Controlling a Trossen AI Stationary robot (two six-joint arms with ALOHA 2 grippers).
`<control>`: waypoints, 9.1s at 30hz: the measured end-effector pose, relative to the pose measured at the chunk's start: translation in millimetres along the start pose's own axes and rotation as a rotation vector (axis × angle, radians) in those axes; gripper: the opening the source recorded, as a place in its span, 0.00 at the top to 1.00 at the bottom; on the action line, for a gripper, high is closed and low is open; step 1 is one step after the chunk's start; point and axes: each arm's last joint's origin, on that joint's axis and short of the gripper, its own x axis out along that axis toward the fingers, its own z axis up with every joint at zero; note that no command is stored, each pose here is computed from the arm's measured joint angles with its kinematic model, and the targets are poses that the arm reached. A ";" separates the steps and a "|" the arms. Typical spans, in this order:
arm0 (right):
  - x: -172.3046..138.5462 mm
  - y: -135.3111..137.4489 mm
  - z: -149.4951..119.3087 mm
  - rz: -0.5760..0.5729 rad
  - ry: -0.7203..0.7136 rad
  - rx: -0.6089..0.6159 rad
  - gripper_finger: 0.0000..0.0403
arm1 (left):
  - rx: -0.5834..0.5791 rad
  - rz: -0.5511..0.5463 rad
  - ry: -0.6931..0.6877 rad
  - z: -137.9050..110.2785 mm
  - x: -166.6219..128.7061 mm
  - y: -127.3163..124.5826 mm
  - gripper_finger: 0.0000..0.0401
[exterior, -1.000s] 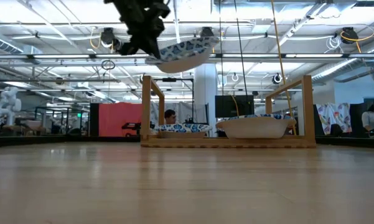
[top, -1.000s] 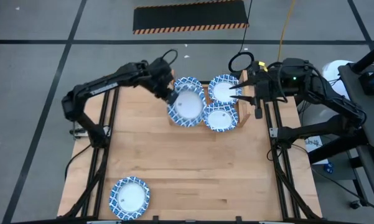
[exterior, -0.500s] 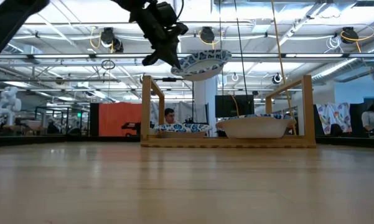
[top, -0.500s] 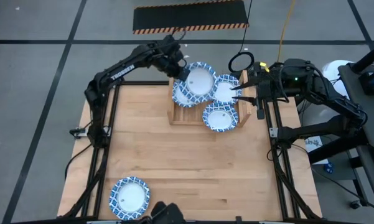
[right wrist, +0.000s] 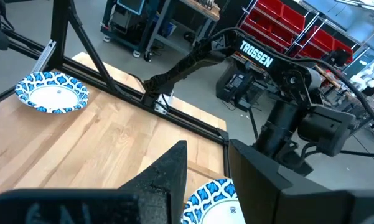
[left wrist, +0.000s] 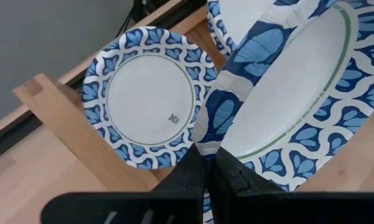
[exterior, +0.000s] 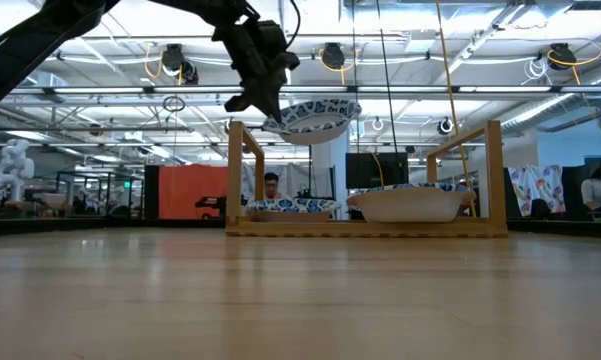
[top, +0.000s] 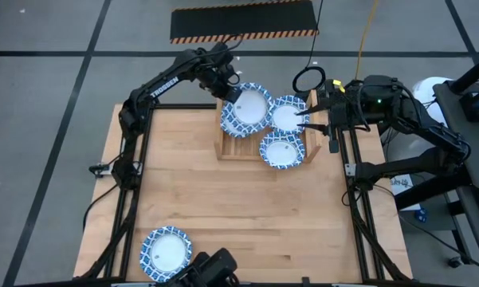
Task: Place and stack bowls onto a shelf
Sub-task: Stack the right blue patterned bowl on top of the other blue patterned bowl on the shelf, then put the blue patterned bowl on the shelf
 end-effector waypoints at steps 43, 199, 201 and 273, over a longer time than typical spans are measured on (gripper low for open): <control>-0.1 -0.5 -2.5 -0.037 0.045 0.002 0.72 | 0.098 -0.047 -0.024 15.7 14.7 -12.1 0.99; 22.7 7.2 -21.9 0.086 0.238 0.108 0.72 | 0.568 0.074 -0.009 -93.8 -114.9 -99.7 0.73; 35.5 6.6 -25.9 0.105 0.269 0.115 0.72 | 0.594 0.058 -0.026 -103.7 -126.2 -103.9 0.73; 184.0 115.7 -8.9 0.441 0.202 0.235 0.72 | 0.303 -0.310 0.595 -454.3 9.3 -37.1 0.73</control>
